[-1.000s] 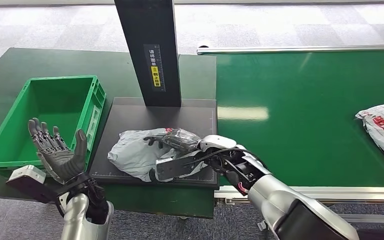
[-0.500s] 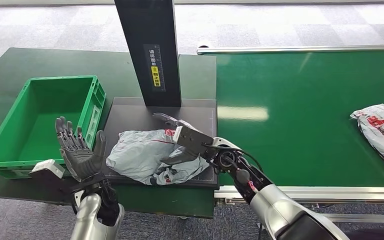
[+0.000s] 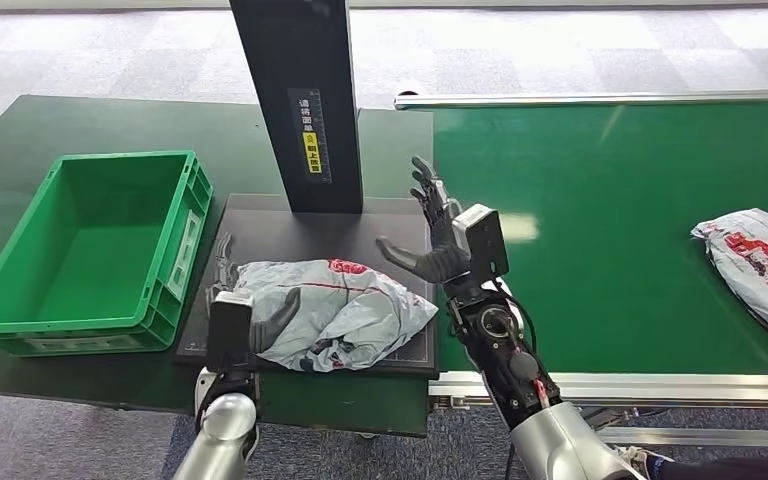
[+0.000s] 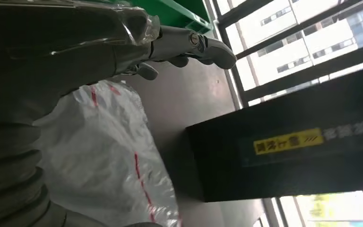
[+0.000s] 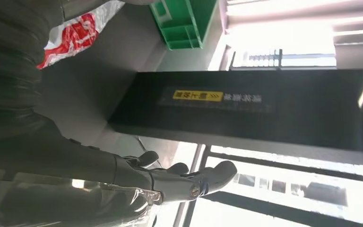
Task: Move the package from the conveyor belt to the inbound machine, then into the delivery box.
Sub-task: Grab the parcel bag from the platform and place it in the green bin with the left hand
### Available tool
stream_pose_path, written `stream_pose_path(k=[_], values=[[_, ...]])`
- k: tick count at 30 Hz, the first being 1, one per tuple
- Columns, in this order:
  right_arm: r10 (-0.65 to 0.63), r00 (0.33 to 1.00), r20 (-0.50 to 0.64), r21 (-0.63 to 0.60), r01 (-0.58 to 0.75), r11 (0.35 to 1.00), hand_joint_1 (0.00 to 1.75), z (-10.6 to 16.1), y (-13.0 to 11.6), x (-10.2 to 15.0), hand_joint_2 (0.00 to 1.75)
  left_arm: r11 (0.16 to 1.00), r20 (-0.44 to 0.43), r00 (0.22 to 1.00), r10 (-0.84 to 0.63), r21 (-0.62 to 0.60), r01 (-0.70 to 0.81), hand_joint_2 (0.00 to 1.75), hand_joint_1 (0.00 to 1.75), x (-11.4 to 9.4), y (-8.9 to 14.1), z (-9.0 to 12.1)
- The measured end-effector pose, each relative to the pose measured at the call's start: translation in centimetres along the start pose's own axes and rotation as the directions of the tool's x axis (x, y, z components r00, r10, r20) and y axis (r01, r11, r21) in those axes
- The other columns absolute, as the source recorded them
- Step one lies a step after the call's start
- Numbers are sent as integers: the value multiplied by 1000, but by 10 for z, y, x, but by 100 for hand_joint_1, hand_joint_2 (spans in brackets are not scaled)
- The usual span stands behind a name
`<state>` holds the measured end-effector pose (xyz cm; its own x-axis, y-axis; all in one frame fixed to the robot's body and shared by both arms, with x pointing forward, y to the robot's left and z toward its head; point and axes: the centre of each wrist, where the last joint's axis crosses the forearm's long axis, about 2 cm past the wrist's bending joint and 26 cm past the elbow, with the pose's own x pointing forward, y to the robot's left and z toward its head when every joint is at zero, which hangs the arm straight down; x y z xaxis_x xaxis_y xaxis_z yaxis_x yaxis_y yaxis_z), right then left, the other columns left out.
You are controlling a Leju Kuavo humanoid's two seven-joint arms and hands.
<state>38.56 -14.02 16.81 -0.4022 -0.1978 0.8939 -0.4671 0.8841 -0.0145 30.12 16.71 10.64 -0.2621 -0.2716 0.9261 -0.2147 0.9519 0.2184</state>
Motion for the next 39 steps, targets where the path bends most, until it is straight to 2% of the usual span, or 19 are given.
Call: stream_pose_path(k=[5,10,11,14,15,18,28,34,39], values=[[-27,999,33,-71,29,997,0,7,-2,4,175,966,-49,975,-215,-155,205,175,0,-15,-17,-1],[-29,999,15,-112,31,993,0,12,-5,3,175,914,-65,945,-320,-284,290,175,0,-23,-28,-3],[-31,999,10,-119,32,992,0,13,-5,3,175,904,-63,941,-332,-305,299,175,34,-23,-29,-5],[-36,999,0,-134,36,990,0,13,-6,3,175,885,-54,935,-350,-346,312,175,160,-25,-32,-9],[-37,999,-4,-138,36,990,0,13,-6,3,175,882,-49,935,-351,-352,313,175,169,-26,-33,-10],[-38,999,-34,-142,33,989,0,15,-6,2,175,885,-38,939,-342,-349,308,175,175,-27,-33,-10],[-34,970,-239,-146,-2,989,0,20,-9,-15,175,913,-23,957,-289,-307,269,175,175,-27,-32,-11],[-20,951,-308,-156,-29,987,0,23,-14,-24,175,936,3,964,-265,-238,258,175,175,-26,-29,-11],[27,932,-361,-145,-85,986,0,25,-18,-30,175,969,64,975,-212,-116,219,175,175,-26,-22,-7]])
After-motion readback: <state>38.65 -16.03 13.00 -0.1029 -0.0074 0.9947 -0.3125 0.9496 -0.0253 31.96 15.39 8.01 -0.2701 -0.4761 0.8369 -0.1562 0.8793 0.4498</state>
